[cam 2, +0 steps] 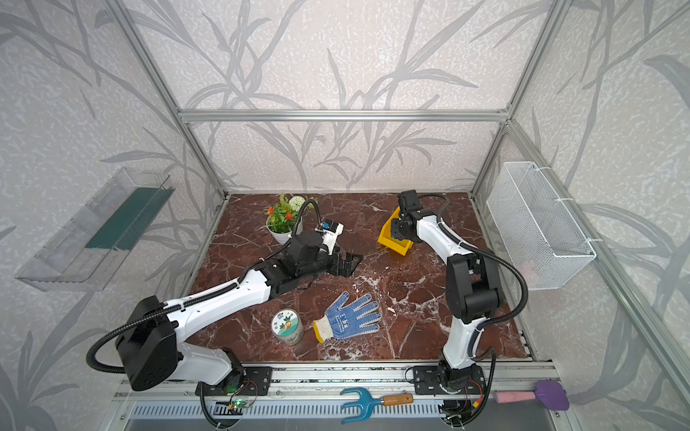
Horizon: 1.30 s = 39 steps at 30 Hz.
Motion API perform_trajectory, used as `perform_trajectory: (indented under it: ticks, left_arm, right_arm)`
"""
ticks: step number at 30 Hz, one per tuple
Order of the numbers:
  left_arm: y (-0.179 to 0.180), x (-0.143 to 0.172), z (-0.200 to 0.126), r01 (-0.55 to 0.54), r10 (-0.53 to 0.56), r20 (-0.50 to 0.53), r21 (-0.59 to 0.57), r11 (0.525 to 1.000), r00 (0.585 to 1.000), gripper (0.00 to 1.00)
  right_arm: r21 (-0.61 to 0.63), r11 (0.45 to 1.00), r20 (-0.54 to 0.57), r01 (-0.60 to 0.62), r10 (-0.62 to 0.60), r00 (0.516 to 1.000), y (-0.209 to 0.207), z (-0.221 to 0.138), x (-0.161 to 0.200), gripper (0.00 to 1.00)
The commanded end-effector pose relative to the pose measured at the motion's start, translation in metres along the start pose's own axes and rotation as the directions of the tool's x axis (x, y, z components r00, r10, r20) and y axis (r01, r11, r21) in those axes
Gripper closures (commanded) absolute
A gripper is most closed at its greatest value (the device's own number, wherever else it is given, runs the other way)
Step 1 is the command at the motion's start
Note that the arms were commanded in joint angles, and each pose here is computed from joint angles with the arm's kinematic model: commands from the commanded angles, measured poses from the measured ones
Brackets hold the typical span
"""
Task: Put the screwdriver in the bin
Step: Place the screwdriver into the bin.
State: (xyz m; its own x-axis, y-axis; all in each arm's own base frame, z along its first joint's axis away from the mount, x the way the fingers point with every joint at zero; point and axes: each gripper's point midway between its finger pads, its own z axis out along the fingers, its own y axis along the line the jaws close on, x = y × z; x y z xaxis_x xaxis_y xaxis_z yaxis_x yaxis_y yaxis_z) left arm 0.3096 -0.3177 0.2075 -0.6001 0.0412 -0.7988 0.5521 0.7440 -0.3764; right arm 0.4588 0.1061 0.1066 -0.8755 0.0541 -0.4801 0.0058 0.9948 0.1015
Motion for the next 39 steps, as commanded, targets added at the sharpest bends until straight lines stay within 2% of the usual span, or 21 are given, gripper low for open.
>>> perform_trajectory:
  ticks: [1,14,25,34,39]
  left_arm:
    - [0.002,0.0,-0.002,-0.007,0.007,0.01,0.001,1.0,1.0,0.01]
    - [0.006,0.013,0.008,0.013,-0.013,-0.028,0.009,1.0,1.0,0.01]
    - [0.01,0.013,0.004,0.021,-0.021,-0.022,-0.004,1.0,1.0,0.01]
    - [0.016,0.014,-0.004,0.02,-0.021,-0.016,-0.026,0.999,1.0,0.01]
    - [0.017,0.009,-0.009,0.02,-0.02,-0.002,-0.035,0.999,1.0,0.01]
  right_arm:
    - [0.057,0.998,-0.093,0.03,-0.025,0.995,-0.01,0.005,0.009,0.82]
    - [0.166,0.979,-0.148,0.12,-0.095,0.984,-0.027,0.035,0.003,0.81]
    - [0.201,0.967,-0.177,0.155,-0.12,0.977,-0.028,0.054,0.006,0.69]
    - [0.221,0.956,-0.168,0.194,-0.159,0.973,-0.019,0.044,0.001,0.6]
    - [0.217,0.958,-0.125,0.189,-0.164,0.978,-0.011,0.024,-0.009,0.58]
